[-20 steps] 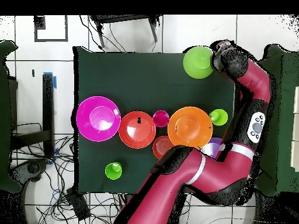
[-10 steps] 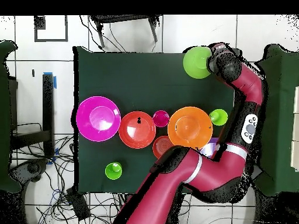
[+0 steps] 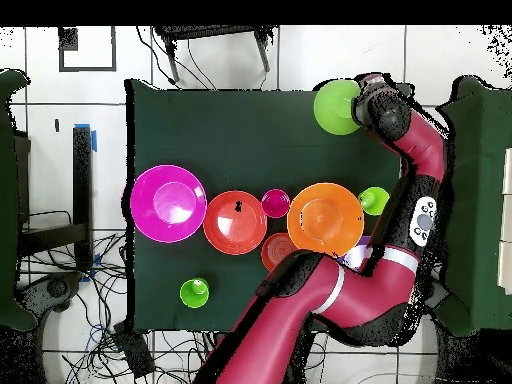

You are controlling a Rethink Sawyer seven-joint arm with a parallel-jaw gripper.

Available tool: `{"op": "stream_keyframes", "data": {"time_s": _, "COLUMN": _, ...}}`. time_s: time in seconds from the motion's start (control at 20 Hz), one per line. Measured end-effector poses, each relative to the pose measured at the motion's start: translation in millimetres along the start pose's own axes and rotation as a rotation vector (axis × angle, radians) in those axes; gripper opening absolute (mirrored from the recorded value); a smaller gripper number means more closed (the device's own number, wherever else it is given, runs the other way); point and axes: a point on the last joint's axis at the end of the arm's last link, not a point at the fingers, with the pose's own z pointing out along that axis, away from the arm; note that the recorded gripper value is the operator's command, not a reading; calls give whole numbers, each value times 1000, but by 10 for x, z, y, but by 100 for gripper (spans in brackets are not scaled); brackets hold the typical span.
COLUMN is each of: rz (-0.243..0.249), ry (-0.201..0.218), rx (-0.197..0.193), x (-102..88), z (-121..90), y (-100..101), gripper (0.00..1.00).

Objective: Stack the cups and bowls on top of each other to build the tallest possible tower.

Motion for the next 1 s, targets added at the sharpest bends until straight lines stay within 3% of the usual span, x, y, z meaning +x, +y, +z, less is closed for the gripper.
{"op": "stream_keyframes", "data": {"time_s": 1.0, "rz": 52, "ry": 28, "rx": -45, "x": 82, "z": 18, "y": 92, "gripper": 100}}
